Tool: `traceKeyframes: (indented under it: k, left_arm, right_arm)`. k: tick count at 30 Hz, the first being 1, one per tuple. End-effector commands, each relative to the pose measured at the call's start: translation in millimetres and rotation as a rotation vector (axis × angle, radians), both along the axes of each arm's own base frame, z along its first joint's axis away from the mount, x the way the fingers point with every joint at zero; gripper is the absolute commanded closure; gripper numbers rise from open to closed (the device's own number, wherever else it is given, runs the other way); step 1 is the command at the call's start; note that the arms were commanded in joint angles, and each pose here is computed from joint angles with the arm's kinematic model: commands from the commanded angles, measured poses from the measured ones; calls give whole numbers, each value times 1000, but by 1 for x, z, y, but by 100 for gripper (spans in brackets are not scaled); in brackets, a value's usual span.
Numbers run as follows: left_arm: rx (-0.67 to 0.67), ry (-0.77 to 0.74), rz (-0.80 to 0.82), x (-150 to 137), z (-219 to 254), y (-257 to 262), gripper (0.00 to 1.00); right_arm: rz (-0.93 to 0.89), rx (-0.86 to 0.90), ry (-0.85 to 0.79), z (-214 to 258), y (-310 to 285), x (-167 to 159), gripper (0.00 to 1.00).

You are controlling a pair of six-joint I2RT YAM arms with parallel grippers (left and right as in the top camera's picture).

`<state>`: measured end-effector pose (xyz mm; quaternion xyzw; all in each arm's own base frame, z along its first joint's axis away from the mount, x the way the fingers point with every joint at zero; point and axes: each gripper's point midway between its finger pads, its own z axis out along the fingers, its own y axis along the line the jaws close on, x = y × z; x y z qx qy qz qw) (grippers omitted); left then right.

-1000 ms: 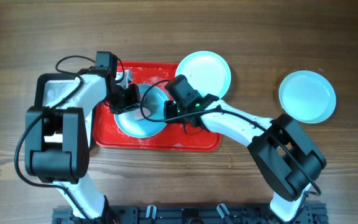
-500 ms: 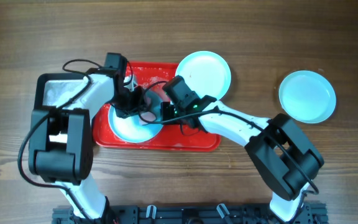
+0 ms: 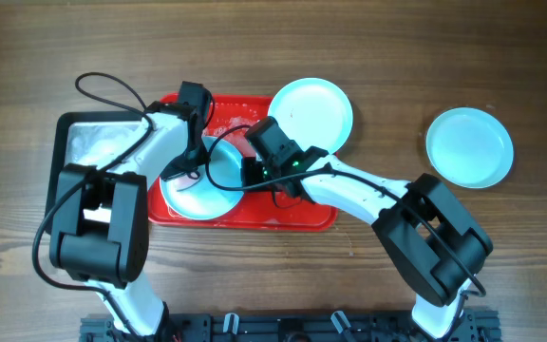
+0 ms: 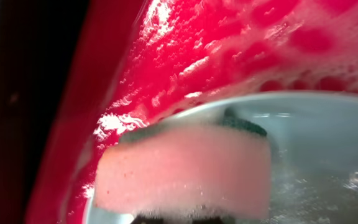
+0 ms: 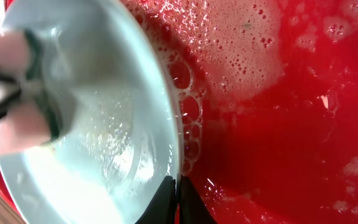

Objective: Clean dirty plates on tray and stack at the side
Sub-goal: 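Continue wiping the plate with the sponge in circular strokes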

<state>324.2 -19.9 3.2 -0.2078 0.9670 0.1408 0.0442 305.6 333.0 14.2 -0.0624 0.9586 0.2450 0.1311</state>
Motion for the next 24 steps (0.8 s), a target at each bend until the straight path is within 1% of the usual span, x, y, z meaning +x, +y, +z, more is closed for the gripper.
traceKeyframes:
  k: [1, 3, 5, 6, 8, 10, 13, 15, 19, 21, 23, 24]
  left_arm:
    - [-79, 348, -44, -76, -38, -1, 96]
    - [-188, 405, -73, -87, -38, -17, 96]
    - [-326, 457, -133, -97, -35, -38, 96]
    - [-366, 467, -148, -99, -34, -43, 96]
    - [-454, 472, -183, -101, -32, -57, 96]
    - [-536, 441, -210, -94, -33, -70, 96]
    - [-615, 339, -231, -72, -37, -87, 96]
    - [-645, 265, -233, -55, -40, -95, 96]
    - [-658, 79, -186, -10, -43, -104, 96]
    - [-667, 10, -159, 7, -42, -107, 96]
    - [-685, -94, -112, 33, -39, -111, 96]
    - [-686, -118, -95, 39, -38, -111, 96]
  right_arm:
    - [3, -61, 28, -19, -13, -5, 96]
    - [3, -62, 29, -19, -13, -5, 96]
    - [3, -62, 29, -19, -13, -5, 96]
    - [3, -62, 29, -19, -13, -5, 96]
    - [3, -61, 29, -19, -13, -5, 96]
    - [5, -59, 31, -19, -13, -5, 96]
    - [5, -60, 33, -19, -13, -6, 96]
    - [5, -61, 34, -19, -13, -6, 96]
    - [6, -63, 35, -20, -13, -6, 96]
    - [6, -64, 36, -20, -14, -6, 96]
    - [5, -64, 37, -20, -14, -6, 96]
    - [5, -65, 37, -20, -14, -6, 96]
